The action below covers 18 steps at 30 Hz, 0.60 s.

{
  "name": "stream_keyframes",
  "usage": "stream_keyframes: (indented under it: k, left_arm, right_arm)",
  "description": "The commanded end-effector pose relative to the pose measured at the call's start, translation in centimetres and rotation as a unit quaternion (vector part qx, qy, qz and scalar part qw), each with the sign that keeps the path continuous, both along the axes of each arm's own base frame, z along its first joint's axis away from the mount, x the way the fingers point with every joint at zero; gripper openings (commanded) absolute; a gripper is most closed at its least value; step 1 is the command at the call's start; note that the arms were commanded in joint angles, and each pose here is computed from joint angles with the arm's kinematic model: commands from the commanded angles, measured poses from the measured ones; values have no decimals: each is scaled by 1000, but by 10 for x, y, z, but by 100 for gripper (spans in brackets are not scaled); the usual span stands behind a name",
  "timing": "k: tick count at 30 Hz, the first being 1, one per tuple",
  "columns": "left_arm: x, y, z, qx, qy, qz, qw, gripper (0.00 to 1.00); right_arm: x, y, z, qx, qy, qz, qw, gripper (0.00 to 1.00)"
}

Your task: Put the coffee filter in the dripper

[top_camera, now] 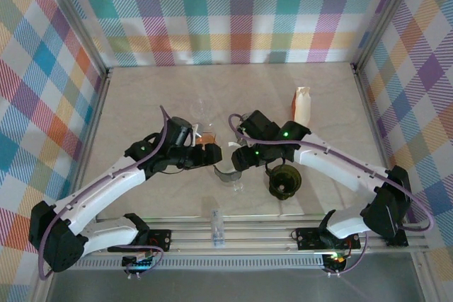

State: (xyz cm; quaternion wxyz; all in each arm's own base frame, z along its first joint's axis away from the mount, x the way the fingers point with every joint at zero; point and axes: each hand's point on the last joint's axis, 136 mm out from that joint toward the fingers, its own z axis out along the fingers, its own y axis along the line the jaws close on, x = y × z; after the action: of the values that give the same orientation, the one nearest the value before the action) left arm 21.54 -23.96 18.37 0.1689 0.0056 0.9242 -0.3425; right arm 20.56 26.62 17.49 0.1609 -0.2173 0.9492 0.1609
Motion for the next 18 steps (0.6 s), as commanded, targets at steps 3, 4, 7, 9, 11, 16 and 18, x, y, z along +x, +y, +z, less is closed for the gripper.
stream_keyframes:
  k: [3, 4, 7, 9, 11, 16, 18]
  left_arm:
    - [0, 13, -1, 40, -8, 14, 999, 55]
    - [0, 15, -1, 44, -10, 18, 999, 54]
    - [1, 22, 1, 55, -15, 27, 998, 52]
    - [1, 22, 1, 55, -16, 28, 998, 51]
    - [0, 20, 2, 48, -15, 25, 998, 51]
    - [1, 14, 2, 37, -10, 21, 999, 54]
    - [1, 14, 3, 34, -11, 21, 999, 56]
  right_arm:
    - [-1, -1, -2, -8, 5, -12, 1000, 69]
    - [0, -3, -4, -13, 6, -16, 1000, 69]
    - [1, -7, -7, -24, 5, -23, 999, 69]
    - [2, -9, -7, -27, 2, -28, 999, 69]
    - [3, -7, -6, -24, -1, -28, 999, 70]
    - [12, -1, 13, -9, -31, -20, 999, 78]
    - [18, 3, 24, 1, -47, -18, 999, 81]
